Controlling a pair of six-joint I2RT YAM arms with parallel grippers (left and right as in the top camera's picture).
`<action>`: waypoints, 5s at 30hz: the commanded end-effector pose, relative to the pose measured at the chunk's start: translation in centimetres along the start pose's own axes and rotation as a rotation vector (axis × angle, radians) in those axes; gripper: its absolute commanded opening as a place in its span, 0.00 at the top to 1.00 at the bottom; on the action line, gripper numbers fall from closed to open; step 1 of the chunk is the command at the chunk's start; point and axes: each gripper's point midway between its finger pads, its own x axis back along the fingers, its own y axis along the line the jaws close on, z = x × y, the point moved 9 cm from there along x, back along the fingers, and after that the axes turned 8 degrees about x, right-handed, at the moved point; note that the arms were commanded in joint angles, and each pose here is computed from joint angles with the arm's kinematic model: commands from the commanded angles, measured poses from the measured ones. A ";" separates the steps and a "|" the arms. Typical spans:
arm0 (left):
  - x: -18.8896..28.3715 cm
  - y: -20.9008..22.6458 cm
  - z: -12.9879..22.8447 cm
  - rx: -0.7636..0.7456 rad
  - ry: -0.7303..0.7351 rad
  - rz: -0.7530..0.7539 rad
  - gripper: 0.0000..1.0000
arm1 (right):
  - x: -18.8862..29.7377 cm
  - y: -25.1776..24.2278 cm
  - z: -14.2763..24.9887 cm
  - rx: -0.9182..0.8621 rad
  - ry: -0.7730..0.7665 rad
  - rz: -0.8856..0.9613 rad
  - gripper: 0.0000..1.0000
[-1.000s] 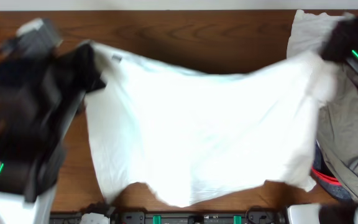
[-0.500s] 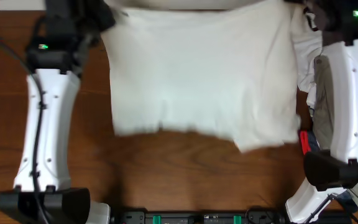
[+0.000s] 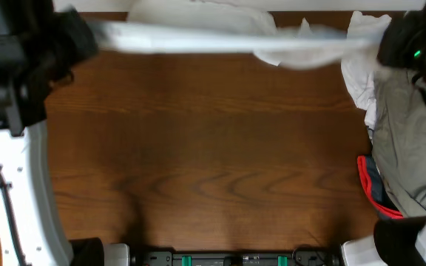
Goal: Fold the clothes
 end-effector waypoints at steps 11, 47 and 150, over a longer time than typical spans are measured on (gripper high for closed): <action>-9.0 8.8 5.6 -0.033 0.246 -0.564 0.94 | -11.4 1.1 7.2 0.081 0.578 0.049 0.99; -17.0 7.1 10.0 -0.087 0.179 -0.387 0.94 | -23.4 3.1 10.9 0.052 0.434 0.020 0.99; -26.7 11.4 20.4 -0.132 0.457 -0.409 0.94 | -27.5 8.5 20.6 0.114 0.595 -0.326 0.85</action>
